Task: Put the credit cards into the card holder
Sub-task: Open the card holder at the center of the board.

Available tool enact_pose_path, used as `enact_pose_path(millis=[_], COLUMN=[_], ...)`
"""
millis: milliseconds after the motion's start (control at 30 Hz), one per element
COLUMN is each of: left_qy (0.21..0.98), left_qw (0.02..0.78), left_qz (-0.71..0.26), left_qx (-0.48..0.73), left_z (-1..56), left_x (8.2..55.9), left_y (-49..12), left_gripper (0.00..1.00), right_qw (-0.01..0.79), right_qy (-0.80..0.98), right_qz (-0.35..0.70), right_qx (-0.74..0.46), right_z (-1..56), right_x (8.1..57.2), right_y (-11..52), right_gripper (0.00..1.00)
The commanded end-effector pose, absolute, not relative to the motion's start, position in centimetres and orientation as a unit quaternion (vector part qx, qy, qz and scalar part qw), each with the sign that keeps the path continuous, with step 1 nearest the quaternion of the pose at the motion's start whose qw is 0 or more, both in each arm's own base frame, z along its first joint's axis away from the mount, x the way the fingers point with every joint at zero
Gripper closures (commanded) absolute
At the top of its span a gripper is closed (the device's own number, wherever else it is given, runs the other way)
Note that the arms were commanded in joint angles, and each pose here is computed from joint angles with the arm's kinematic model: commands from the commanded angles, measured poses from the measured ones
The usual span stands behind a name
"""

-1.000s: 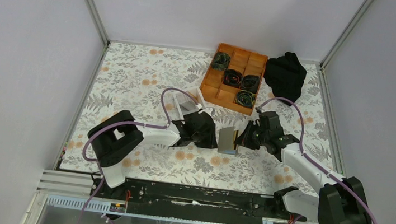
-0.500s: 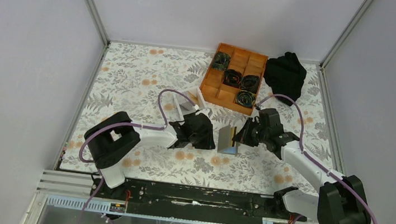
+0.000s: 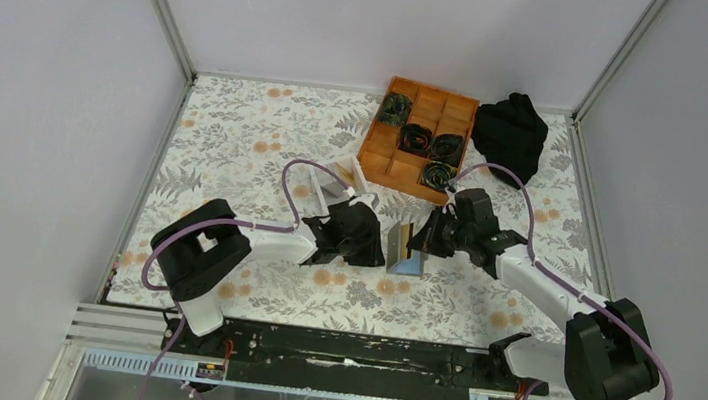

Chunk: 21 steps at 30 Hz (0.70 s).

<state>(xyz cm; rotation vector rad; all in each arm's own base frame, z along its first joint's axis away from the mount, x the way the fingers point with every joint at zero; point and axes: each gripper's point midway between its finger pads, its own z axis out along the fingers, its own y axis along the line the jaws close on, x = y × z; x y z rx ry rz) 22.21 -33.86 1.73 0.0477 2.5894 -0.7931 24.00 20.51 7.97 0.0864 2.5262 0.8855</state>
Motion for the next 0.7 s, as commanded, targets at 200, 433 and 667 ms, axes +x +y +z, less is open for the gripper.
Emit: enact_pose_path(millis=[200, 433, 667], left_qy=[0.965, 0.968, 0.971], left_qw=[0.158, 0.153, 0.156], left_qz=[-0.208, -0.194, -0.178], left_qx=[0.024, 0.030, 0.033], left_z=[-3.0, -3.4, -3.3], left_x=[19.2, 18.9, 18.6], left_y=[-30.3, -29.5, -28.3], left_gripper=[0.64, 0.63, 0.63], right_qw=[0.254, 0.262, 0.249], right_qy=[0.899, 0.904, 0.915], right_qz=[0.357, 0.336, 0.313], right_qx=[-0.008, -0.038, -0.054], right_z=[10.7, 11.0, 9.5], right_x=[25.3, 25.2, 24.6], right_y=[24.1, 25.3, 25.8], right_gripper=[1.00, 1.00, 1.00])
